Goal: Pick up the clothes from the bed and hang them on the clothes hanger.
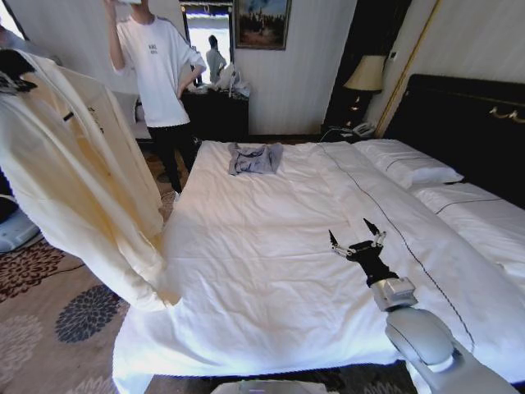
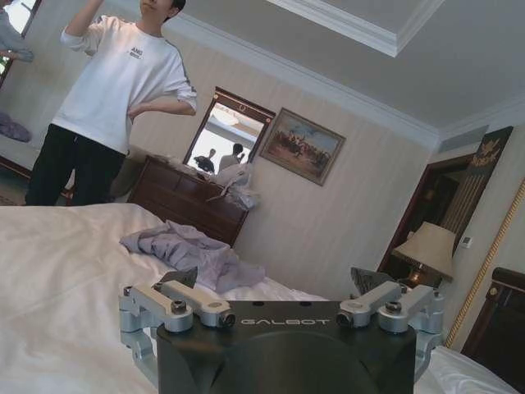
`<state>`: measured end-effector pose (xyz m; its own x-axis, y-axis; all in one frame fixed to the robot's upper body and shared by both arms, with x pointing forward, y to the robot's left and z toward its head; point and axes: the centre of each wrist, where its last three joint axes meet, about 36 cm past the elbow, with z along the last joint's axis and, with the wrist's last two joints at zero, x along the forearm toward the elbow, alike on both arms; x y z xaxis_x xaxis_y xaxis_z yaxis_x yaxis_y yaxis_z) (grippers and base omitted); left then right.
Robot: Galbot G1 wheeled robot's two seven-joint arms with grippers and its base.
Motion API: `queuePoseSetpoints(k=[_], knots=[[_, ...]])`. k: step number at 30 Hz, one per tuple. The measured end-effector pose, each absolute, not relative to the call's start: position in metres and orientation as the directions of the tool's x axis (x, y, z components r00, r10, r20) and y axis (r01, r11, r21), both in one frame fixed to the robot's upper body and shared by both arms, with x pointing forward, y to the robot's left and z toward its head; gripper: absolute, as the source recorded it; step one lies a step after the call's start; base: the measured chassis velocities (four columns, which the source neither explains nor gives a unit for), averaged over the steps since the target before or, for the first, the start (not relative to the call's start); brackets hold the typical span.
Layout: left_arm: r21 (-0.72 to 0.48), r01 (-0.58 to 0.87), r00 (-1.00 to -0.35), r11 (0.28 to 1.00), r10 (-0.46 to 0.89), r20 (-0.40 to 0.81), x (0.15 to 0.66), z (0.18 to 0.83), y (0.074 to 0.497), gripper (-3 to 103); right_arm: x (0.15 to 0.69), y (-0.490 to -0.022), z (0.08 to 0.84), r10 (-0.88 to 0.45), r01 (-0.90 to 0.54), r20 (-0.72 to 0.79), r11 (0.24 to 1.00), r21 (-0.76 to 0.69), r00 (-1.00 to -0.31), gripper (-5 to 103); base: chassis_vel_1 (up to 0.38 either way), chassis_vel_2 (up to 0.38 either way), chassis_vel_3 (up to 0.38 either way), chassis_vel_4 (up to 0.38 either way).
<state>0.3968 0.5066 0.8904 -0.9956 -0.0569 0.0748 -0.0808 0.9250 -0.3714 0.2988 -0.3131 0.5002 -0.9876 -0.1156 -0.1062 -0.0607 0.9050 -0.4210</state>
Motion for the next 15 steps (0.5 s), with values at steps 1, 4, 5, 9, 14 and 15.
queuePoseSetpoints(k=[1, 4, 5, 9, 14, 15], knots=[[-0.371, -0.081, -0.996, 0.925, -0.057, 0.075, 0.397, 0.890, 0.507, 17, 0.299, -0.313, 0.500, -0.116, -0.061, -0.106, 0.905, -0.421, -0.988, 100, 0.000, 0.000, 0.000, 0.000], [-0.378, -0.096, -0.994, 0.921, -0.068, 0.087, 0.400, 0.887, 0.512, 17, 0.296, -0.312, 0.501, -0.117, -0.063, -0.103, 0.905, -0.420, -0.988, 100, 0.000, 0.000, 0.000, 0.000], [-0.380, -0.101, -0.993, 0.920, -0.072, 0.089, 0.401, 0.886, 0.514, 17, 0.295, -0.312, 0.501, -0.116, -0.063, -0.103, 0.905, -0.421, -0.988, 100, 0.000, 0.000, 0.000, 0.000], [-0.383, -0.111, -0.992, 0.917, -0.078, 0.099, 0.403, 0.881, 0.517, 17, 0.292, -0.313, 0.502, -0.114, -0.061, -0.100, 0.904, -0.424, -0.988, 100, 0.000, 0.000, 0.000, 0.000], [-0.378, -0.109, -0.993, 0.919, -0.080, 0.092, 0.406, 0.876, 0.520, 17, 0.289, -0.313, 0.504, -0.114, -0.060, -0.102, 0.902, -0.427, -0.988, 100, 0.000, 0.000, 0.000, 0.000], [-0.380, -0.101, -0.994, 0.919, -0.083, 0.064, 0.405, 0.878, 0.521, 17, 0.289, -0.313, 0.504, -0.113, -0.060, -0.101, 0.902, -0.427, -0.988, 100, 0.000, 0.000, 0.000, 0.000]])
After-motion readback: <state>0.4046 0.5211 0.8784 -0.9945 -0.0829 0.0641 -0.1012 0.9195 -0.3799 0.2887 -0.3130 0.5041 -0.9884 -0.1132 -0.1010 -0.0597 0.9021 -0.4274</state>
